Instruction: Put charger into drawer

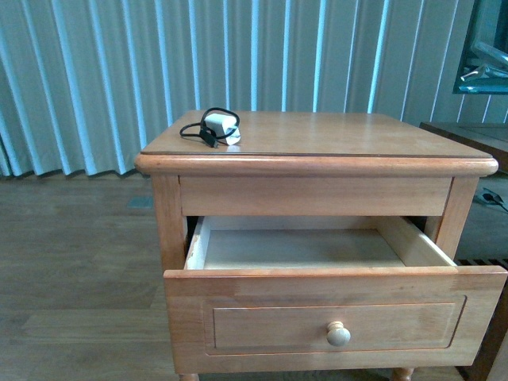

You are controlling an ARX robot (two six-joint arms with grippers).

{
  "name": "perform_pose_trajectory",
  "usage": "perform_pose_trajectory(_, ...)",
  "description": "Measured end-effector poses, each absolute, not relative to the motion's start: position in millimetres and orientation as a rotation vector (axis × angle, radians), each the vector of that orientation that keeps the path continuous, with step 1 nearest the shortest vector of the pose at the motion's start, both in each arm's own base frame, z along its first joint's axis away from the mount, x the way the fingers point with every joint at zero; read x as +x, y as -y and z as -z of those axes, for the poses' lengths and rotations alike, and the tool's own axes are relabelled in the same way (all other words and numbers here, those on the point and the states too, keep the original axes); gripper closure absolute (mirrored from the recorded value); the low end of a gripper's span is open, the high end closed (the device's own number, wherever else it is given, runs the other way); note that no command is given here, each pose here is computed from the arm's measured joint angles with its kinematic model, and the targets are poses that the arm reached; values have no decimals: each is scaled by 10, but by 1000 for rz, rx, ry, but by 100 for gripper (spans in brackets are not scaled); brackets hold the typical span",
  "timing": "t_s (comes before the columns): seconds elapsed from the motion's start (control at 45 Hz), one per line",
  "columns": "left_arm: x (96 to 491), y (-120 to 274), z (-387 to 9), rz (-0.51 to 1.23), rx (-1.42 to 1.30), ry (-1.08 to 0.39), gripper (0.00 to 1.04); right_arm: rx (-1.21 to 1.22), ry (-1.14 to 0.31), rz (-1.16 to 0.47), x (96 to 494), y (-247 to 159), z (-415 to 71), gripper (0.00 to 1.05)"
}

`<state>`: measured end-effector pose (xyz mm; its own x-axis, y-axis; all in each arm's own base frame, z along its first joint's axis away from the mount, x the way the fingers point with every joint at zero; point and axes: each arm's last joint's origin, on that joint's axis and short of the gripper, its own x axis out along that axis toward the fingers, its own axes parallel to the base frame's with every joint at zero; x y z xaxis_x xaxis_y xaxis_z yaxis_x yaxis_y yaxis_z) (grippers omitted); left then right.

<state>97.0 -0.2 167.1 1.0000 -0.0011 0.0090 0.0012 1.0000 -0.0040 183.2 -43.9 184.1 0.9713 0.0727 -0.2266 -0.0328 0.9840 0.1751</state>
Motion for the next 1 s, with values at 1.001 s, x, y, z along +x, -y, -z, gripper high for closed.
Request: perform_pose_trajectory(1.001, 2121, 315, -2170, -15, -176, -107, 6, 172, -235, -54, 1831, 439, -1841, 8)
